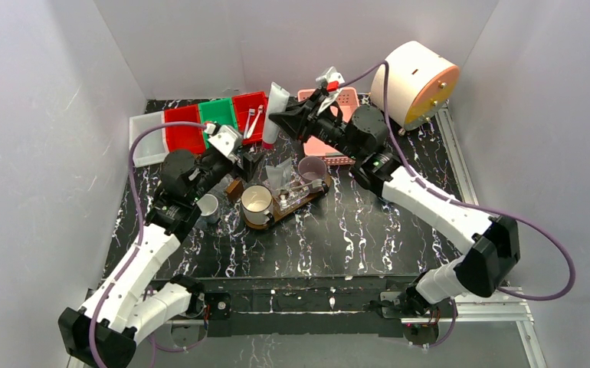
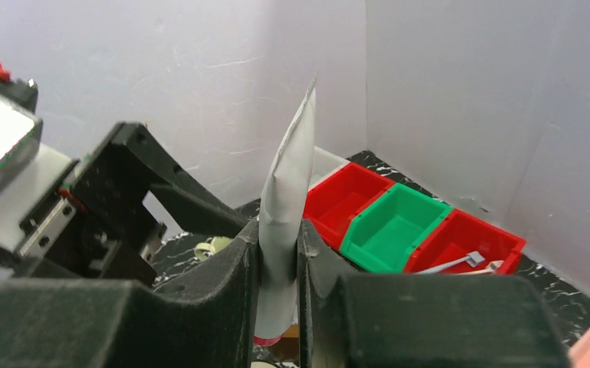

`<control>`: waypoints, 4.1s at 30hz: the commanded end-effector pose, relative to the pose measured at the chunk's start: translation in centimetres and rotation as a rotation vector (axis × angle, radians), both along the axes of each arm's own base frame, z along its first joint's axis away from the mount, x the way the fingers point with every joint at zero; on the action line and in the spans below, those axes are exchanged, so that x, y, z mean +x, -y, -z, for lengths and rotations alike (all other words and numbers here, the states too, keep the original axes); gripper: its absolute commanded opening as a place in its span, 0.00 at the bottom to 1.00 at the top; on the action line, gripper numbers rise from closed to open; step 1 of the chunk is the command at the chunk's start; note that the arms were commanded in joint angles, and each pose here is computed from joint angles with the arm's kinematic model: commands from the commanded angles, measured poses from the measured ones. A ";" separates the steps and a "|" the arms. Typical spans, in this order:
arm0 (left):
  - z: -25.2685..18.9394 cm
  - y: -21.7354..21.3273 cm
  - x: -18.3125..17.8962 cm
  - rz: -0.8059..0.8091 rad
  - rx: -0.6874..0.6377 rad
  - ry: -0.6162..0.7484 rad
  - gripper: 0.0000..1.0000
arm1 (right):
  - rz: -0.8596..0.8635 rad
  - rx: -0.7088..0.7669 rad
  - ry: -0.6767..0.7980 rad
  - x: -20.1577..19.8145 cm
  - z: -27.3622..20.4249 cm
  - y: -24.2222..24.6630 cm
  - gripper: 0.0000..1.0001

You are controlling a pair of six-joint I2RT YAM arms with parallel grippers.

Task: Prepare toiletry sets of a toothbrush and toothpaste on the tray
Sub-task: Place the toothpaste in the toothpaste holder.

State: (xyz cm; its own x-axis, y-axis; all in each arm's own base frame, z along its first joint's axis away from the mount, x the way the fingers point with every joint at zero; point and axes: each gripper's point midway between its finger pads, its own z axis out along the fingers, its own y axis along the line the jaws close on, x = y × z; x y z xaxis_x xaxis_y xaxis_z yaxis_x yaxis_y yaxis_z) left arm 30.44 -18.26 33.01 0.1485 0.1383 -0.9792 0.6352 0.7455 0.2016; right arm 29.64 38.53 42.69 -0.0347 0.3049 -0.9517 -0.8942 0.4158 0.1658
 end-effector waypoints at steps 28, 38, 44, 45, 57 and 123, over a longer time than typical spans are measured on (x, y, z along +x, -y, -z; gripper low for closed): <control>-9.1 6.6 -9.8 0.681 -0.113 -0.071 0.64 | -0.310 -0.347 0.253 -9.6 3.3 3.9 0.12; -8.1 7.9 -10.8 0.845 -0.113 -0.160 0.51 | -0.384 -0.374 0.264 -10.5 4.2 3.6 0.11; -8.0 8.2 -11.3 0.916 -0.124 -0.199 0.38 | -0.417 -0.376 0.274 -10.9 4.4 3.4 0.11; -7.9 8.3 -11.4 0.926 -0.127 -0.206 0.36 | -0.417 -0.377 0.274 -10.9 4.5 3.4 0.11; -7.8 8.4 -12.4 1.005 -0.132 -0.244 0.13 | -0.457 -0.376 0.285 -11.1 4.5 2.9 0.11; -1.0 -19.8 8.6 -1.047 -0.413 -0.076 0.00 | 0.511 -0.200 0.198 -2.3 3.4 15.4 0.99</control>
State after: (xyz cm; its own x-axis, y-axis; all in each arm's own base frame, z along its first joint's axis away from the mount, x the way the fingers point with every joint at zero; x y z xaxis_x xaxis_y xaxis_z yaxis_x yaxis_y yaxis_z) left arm 38.77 0.53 32.88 -0.0054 -0.1177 -0.9930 -0.3033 0.9464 -0.1106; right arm 27.21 24.14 36.97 0.1909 0.0002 -0.9816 -0.6188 0.7763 -0.1201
